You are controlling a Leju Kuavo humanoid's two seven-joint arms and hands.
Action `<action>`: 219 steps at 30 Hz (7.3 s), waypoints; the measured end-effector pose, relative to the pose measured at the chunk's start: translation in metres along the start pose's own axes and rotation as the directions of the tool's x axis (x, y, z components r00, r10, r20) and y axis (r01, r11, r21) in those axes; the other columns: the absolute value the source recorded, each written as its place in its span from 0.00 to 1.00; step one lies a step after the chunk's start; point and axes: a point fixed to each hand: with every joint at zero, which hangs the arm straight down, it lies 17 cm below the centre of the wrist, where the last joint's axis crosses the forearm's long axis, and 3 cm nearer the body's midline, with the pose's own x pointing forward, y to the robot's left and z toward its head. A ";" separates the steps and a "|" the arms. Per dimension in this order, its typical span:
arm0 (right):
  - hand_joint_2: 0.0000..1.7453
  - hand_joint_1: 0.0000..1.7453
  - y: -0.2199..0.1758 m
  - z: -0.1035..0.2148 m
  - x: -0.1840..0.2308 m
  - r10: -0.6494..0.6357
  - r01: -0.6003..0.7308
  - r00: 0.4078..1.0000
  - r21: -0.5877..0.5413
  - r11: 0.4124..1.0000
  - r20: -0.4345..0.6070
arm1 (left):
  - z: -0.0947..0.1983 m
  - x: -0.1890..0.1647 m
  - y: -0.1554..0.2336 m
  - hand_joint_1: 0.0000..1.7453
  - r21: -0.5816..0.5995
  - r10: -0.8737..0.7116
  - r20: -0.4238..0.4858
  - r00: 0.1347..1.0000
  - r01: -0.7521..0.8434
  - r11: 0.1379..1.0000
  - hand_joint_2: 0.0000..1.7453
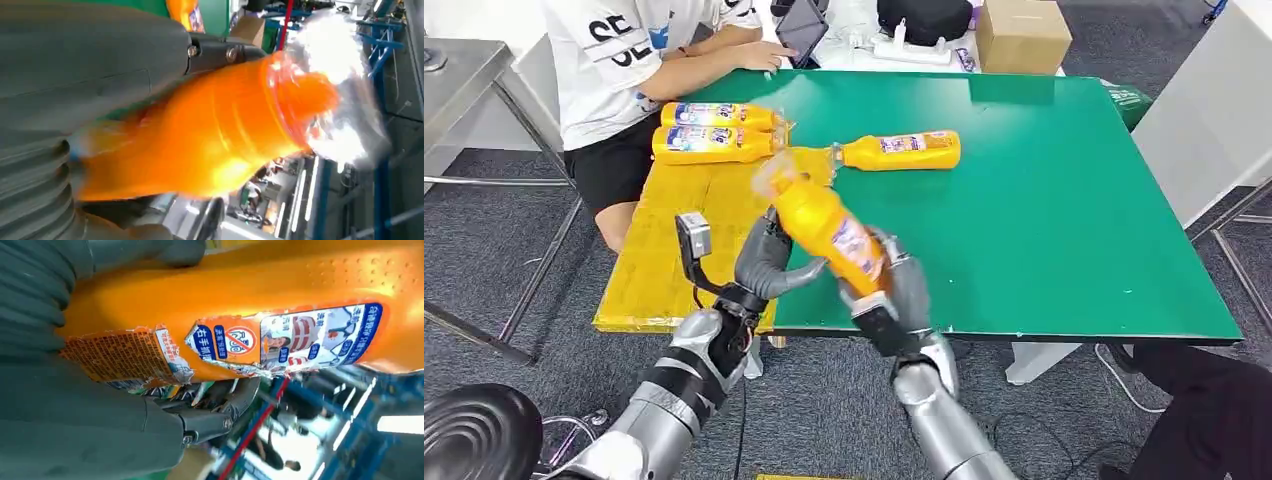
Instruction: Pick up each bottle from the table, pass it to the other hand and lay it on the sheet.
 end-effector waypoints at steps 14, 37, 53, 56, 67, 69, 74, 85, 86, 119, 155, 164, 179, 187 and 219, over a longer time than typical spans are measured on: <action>1.00 1.00 0.029 0.012 0.001 -0.017 0.018 1.000 0.070 0.997 -0.014 | 0.003 -0.003 -0.001 0.00 0.001 0.010 -0.005 1.000 -0.010 1.000 1.00; 1.00 1.00 0.066 0.020 -0.004 0.007 -0.001 0.999 0.163 0.987 -0.038 | 0.005 -0.029 -0.013 1.00 -0.055 -0.109 -0.073 0.991 0.105 0.993 1.00; 1.00 1.00 0.068 0.023 -0.006 0.008 0.000 0.999 0.163 0.987 -0.050 | 0.007 -0.035 -0.014 1.00 -0.075 -0.133 -0.088 0.987 0.126 0.989 1.00; 1.00 1.00 0.068 0.024 -0.007 0.008 0.000 0.999 0.165 0.986 -0.052 | 0.007 -0.035 -0.014 1.00 -0.075 -0.134 -0.089 0.987 0.127 0.989 1.00; 0.00 0.00 0.065 0.017 -0.001 0.034 -0.029 0.999 0.131 0.991 -0.031 | 0.008 -0.033 -0.010 1.00 -0.054 -0.082 -0.086 0.993 0.077 0.996 1.00; 0.00 0.00 0.061 0.011 0.004 0.008 -0.005 0.999 0.106 0.994 -0.034 | 0.006 -0.025 0.010 1.00 0.057 -0.188 -0.041 0.981 0.190 0.980 1.00; 0.00 0.00 0.046 -0.009 0.020 -0.043 0.043 0.999 0.066 0.997 -0.015 | -0.004 0.025 0.059 1.00 0.296 -0.399 0.034 0.916 0.372 0.880 1.00; 0.00 0.00 -0.002 -0.031 0.046 -0.123 0.125 0.992 -0.094 0.988 0.033 | 0.004 0.103 0.123 1.00 0.583 -0.685 0.048 0.727 0.537 0.610 1.00; 0.00 0.00 -0.006 -0.031 0.047 -0.129 0.133 0.991 -0.108 0.985 0.037 | 0.004 0.111 0.128 1.00 0.603 -0.710 0.044 0.702 0.548 0.579 1.00; 0.00 0.00 -0.065 -0.039 0.089 -0.236 0.275 0.956 -0.260 0.926 0.172 | 0.006 -0.006 0.198 1.00 -0.339 -0.947 -0.059 -0.316 0.898 -0.278 1.00; 0.00 0.00 -0.033 -0.032 0.075 -0.286 0.300 0.952 -0.155 0.941 0.106 | 0.056 -0.040 0.208 0.00 -0.304 -0.971 -0.233 -0.044 0.952 0.029 0.00; 0.00 0.00 -0.027 -0.031 0.070 -0.293 0.303 0.952 -0.143 0.942 0.084 | 0.062 -0.047 0.209 0.00 -0.311 -0.966 -0.258 -0.028 0.949 0.055 0.00; 0.00 0.00 -0.026 -0.031 0.069 -0.292 0.301 0.953 -0.145 0.943 0.078 | 0.067 -0.060 0.203 0.00 -0.329 -0.944 -0.317 0.097 0.922 0.205 0.00; 0.00 0.00 -0.026 -0.030 0.069 -0.290 0.299 0.954 -0.146 0.943 0.077 | 0.064 -0.060 0.201 0.00 -0.296 -0.924 -0.345 0.166 0.915 0.275 0.00; 0.00 0.00 -0.026 -0.030 0.069 -0.289 0.297 0.954 -0.145 0.944 0.078 | 0.064 -0.060 0.200 0.00 -0.291 -0.922 -0.349 0.171 0.915 0.280 0.00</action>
